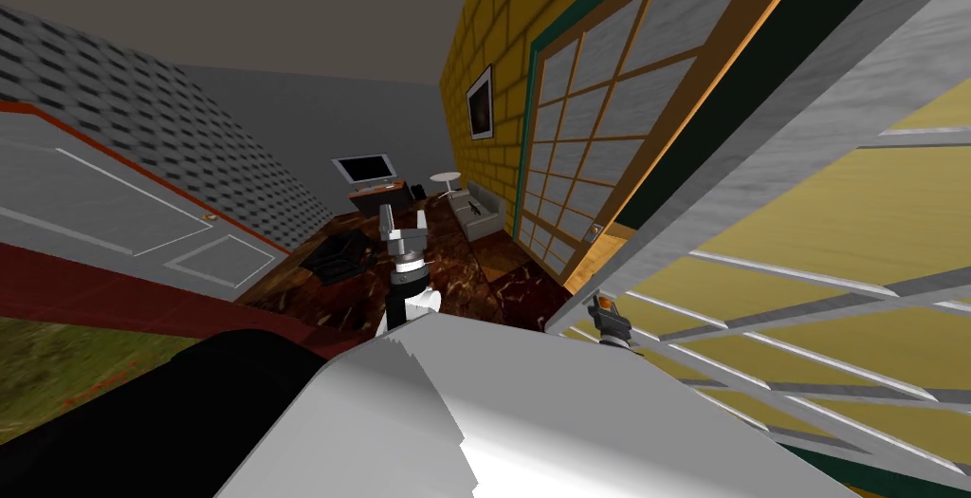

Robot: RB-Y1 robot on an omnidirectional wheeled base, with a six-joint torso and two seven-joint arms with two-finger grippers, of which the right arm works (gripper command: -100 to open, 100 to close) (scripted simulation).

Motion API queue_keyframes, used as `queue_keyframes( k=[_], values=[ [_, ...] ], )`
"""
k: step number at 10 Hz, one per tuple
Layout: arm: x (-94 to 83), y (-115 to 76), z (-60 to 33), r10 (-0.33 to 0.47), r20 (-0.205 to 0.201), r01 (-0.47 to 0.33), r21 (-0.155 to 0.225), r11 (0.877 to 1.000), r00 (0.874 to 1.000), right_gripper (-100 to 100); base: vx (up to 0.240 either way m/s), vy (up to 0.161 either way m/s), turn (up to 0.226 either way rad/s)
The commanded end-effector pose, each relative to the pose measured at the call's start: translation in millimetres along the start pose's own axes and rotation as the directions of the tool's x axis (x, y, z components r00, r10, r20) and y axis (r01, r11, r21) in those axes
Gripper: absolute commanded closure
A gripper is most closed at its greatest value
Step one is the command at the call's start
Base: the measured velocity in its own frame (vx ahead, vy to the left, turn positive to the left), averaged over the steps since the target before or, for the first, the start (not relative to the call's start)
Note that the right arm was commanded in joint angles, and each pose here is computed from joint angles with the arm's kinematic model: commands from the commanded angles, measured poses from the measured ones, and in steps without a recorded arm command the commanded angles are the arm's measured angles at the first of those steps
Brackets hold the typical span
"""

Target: Pull the door open

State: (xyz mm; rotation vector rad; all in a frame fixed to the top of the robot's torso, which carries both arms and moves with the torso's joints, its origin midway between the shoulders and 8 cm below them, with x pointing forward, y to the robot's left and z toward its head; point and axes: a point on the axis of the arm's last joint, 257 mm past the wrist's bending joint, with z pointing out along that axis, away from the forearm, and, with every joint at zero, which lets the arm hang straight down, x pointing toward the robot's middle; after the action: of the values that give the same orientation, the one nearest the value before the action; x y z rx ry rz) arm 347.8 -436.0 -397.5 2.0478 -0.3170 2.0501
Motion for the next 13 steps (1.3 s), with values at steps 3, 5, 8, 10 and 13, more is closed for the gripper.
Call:
queue_keyframes(
  k=[3,5,8,10,13],
  values=[
    [-1.2,-12.1,-9.0,0.004,0.003,-0.004,0.064,0.998,1.0,100,-0.212,-0.033,0.081],
    [-0.5,-17.5,-13.9,0.006,0.002,-0.006,0.098,0.995,1.0,100,-0.237,-0.019,0.08],
    [-1.9,-20.5,-20.5,0.005,0.006,-0.006,0.127,0.992,1.0,100,-0.159,-0.008,0.064],
    [-1.5,-19.9,-24.6,0.005,0.004,-0.006,0.144,0.99,1.0,100,-0.191,-0.01,0.09],
    [-0.8,-18.7,-34.2,0.005,0.002,-0.005,0.182,0.983,1.0,100,-0.199,-0.036,0.12]
  ],
)
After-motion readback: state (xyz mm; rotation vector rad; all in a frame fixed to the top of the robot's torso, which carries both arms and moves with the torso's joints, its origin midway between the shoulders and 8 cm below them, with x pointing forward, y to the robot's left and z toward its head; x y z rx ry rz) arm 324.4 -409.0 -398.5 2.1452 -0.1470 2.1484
